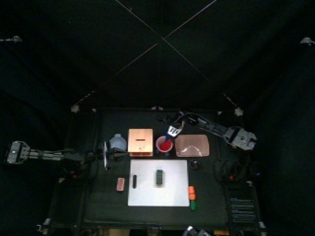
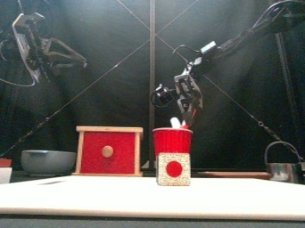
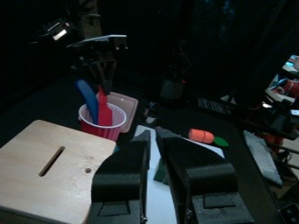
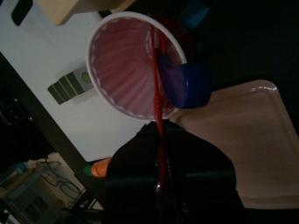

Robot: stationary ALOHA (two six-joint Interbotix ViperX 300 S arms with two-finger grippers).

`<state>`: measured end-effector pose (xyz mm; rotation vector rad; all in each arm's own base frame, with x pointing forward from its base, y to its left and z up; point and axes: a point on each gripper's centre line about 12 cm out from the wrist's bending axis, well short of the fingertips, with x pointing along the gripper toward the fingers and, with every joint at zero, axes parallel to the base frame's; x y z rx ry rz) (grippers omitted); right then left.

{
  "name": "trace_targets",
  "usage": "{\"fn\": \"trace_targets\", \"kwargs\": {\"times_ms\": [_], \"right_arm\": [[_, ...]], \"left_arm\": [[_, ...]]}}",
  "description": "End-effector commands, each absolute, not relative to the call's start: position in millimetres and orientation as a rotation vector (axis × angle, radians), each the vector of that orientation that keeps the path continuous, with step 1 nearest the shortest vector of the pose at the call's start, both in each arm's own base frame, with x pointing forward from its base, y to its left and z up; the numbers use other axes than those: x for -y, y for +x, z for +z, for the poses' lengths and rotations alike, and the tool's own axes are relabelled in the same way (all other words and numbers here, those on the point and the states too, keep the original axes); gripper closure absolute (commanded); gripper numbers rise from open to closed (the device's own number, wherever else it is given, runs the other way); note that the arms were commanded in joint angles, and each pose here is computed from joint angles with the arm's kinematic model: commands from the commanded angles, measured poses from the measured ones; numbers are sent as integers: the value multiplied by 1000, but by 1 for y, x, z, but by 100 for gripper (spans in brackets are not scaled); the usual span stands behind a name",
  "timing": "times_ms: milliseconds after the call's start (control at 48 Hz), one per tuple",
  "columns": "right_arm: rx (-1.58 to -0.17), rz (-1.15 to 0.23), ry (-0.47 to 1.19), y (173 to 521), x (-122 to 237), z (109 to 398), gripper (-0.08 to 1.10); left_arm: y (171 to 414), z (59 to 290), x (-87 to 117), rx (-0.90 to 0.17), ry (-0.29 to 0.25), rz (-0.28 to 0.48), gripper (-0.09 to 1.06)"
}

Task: Cut the sushi into 4 pieces with the knife
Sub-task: Grasp knife edge with left hand

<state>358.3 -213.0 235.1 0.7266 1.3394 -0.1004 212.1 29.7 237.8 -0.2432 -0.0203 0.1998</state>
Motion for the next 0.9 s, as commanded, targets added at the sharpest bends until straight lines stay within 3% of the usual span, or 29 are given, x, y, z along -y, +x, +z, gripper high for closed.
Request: {"fn": "trace_targets", "kwargs": {"times_ms": [21,229,458,583,771,896], "right_arm": [[-1284,-89,692,360,213,270,86],[-1156,-75,580,357,202,345,86],[-997,-64,422,339,156,411,86],[-882,-69,355,338,128,409,86],[-621,-114,307,332,85,357,86],[-422,-133,260,321,59,338,86]], "left_arm": [[214,243,-31,39,-241,204,40],[212,240,-32,32,-239,211,39],[210,244,-35,90,-205,219,39],[208,244,-41,95,-224,252,39],[210,248,-42,104,-240,255,37],[212,250,-41,99,-237,248,34]]}}
